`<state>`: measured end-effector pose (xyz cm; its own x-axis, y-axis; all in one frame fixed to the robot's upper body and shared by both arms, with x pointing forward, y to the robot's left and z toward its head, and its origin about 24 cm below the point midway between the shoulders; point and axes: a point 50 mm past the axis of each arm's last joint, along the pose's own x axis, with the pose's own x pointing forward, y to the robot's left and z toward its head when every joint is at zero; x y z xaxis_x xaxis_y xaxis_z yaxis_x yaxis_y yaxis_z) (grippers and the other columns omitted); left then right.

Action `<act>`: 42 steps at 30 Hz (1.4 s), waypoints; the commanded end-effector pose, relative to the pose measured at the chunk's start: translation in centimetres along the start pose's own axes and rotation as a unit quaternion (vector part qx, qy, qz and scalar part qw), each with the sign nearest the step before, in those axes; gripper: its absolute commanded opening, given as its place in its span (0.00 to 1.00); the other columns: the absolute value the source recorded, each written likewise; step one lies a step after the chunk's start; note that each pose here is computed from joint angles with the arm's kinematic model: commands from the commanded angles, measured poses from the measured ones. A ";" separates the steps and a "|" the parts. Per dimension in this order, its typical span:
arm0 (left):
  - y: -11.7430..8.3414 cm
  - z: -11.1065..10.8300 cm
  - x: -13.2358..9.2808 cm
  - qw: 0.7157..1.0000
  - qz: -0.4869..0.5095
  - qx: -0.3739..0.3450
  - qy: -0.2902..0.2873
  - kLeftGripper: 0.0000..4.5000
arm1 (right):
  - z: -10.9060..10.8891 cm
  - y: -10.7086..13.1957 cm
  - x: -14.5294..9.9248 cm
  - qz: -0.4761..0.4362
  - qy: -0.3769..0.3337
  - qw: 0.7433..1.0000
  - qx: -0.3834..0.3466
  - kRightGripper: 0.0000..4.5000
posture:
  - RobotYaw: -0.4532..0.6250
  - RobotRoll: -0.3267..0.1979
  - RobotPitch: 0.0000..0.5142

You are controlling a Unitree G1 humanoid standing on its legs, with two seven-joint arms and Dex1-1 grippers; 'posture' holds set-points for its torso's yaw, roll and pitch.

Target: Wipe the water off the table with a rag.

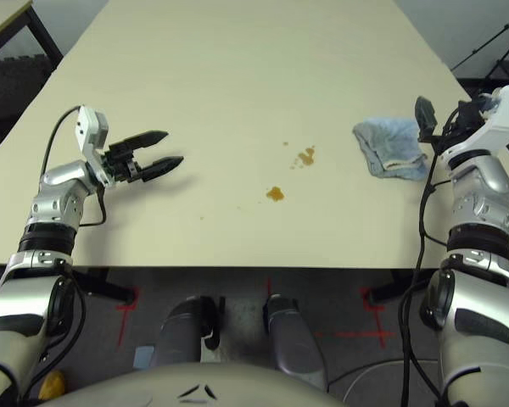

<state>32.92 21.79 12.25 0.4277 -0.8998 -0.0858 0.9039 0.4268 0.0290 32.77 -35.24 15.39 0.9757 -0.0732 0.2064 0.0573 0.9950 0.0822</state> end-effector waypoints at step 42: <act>-0.7 0.3 0.9 0.999 -0.022 0.024 0.001 1.00 | -3.9 2.8 2.5 -0.030 0.345 0.938 0.034 0.99 | 0.23 0.62 0.23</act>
<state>32.88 20.39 12.23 0.3828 -0.9190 -0.0938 0.9235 0.3779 0.0663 36.27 -32.49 12.80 0.8886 -0.0412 -0.4568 0.1095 0.9862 0.1240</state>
